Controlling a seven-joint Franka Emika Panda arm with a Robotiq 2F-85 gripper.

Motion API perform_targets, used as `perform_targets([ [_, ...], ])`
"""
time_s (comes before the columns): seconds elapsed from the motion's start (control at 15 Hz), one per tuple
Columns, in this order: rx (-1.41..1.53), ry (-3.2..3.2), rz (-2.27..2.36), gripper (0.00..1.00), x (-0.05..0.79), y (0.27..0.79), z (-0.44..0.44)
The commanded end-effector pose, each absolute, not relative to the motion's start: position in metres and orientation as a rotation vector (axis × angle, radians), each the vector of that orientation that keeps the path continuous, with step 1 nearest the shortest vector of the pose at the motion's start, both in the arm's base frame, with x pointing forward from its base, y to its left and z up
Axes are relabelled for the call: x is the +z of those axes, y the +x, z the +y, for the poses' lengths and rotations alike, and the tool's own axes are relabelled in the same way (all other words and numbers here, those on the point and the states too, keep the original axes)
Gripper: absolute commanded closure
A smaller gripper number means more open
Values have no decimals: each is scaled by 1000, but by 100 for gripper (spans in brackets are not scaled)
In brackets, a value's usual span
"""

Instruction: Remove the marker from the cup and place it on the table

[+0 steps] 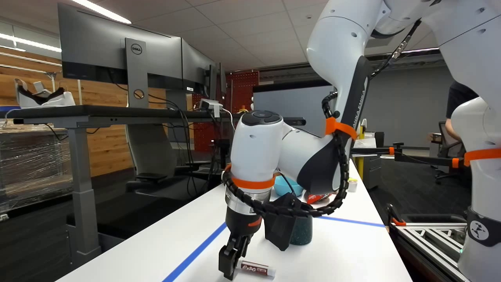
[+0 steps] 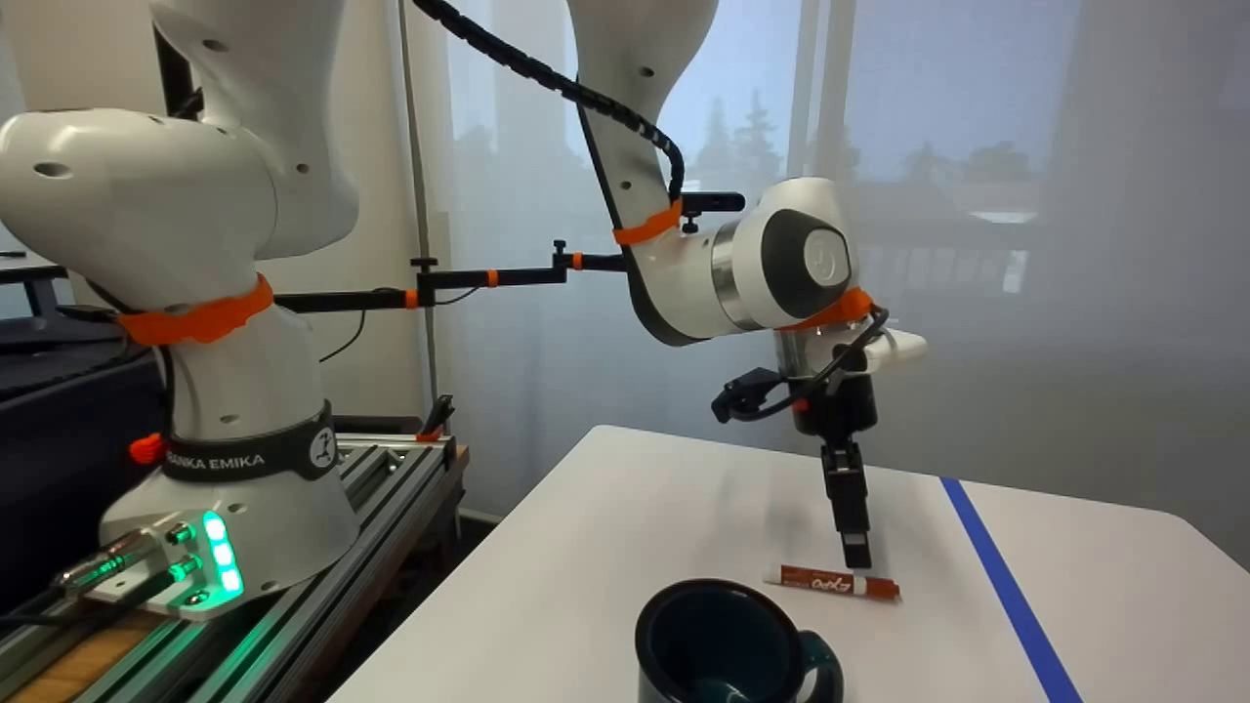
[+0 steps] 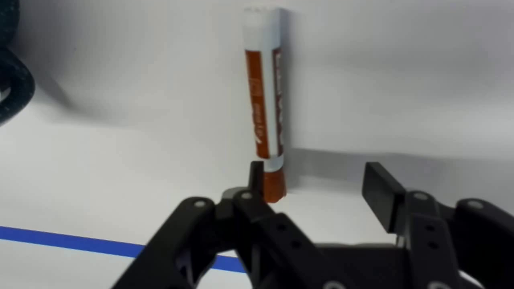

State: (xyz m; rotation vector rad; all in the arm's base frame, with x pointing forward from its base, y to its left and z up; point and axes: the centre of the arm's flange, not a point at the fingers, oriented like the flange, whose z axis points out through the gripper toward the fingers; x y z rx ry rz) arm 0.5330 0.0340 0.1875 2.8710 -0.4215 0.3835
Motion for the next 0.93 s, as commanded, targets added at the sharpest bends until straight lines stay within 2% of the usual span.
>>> perform_targets([
  [0.0,414,2852,-448,3,201,536,41],
  [0.07,418,2846,-458,0,207,535,41],
  [0.47,475,2781,-550,0,262,508,39],
  [0.87,503,2761,-690,0,334,448,39],
])
